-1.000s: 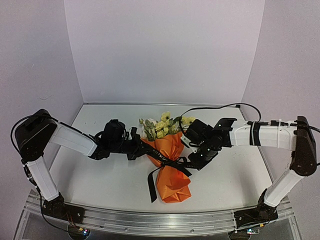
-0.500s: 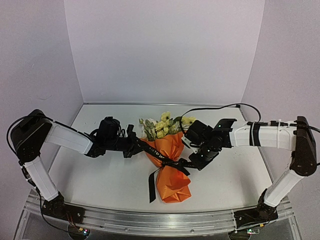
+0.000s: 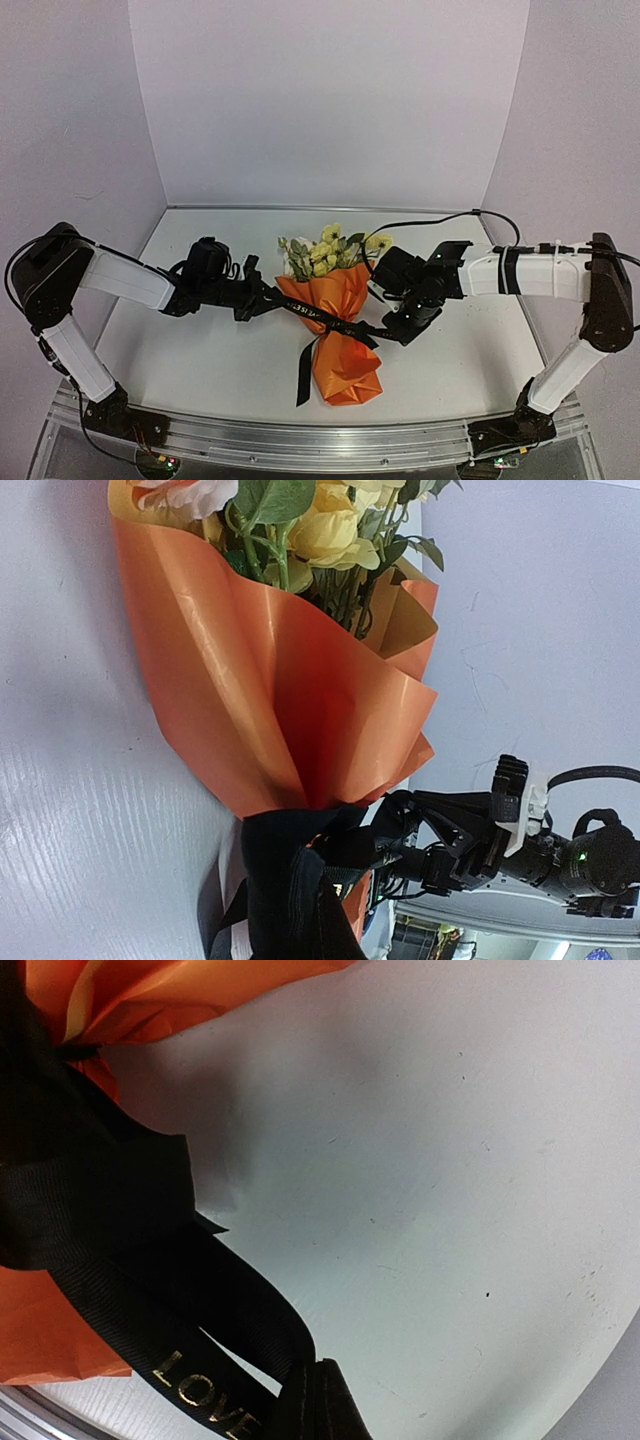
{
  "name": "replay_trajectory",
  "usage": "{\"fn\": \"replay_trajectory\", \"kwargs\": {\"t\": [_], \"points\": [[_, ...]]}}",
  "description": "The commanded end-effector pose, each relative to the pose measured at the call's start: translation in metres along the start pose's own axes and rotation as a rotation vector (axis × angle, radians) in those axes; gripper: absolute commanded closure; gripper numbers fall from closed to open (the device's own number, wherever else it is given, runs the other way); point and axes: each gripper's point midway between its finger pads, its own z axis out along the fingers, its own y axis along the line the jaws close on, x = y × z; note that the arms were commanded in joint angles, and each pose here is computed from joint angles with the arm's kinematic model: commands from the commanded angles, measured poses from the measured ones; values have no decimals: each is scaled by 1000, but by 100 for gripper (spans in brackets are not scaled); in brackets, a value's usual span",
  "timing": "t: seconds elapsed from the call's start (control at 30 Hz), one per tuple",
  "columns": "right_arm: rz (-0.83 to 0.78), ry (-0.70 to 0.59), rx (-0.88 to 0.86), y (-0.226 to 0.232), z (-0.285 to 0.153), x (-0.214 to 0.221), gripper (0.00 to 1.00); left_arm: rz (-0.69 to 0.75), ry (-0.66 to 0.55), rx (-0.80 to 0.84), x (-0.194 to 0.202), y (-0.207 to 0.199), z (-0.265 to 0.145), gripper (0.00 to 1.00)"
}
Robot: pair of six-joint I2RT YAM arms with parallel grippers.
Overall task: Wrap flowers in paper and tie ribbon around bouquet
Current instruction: Cross the half-tied ribbon over the folded bouquet.
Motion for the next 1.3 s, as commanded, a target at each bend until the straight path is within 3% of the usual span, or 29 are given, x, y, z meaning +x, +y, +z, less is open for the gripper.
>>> {"fn": "replay_trajectory", "kwargs": {"t": [0.0, 0.33, 0.63, 0.93, 1.1, 1.17, 1.27], "points": [[9, -20, 37, -8, -11, 1, 100, 45, -8, 23, -4, -8, -11, 100], [3, -12, 58, -13, -14, 4, 100, 72, 4, 16, -5, -4, -14, 100], [-50, -44, -32, 13, -28, -3, 100, 171, 80, 71, 14, -23, -11, 100], [-98, -50, -79, 32, -32, -8, 100, 193, 70, -1, 22, -15, 2, 100], [-112, -40, -76, 34, -30, -6, 100, 147, 37, -79, 29, 8, -7, 78], [-114, -40, -74, 34, -30, -7, 100, 177, 6, -109, 28, 9, -16, 67], [-118, -38, -71, 34, -29, -7, 100, 239, -26, -157, 31, 12, -32, 60]]}}
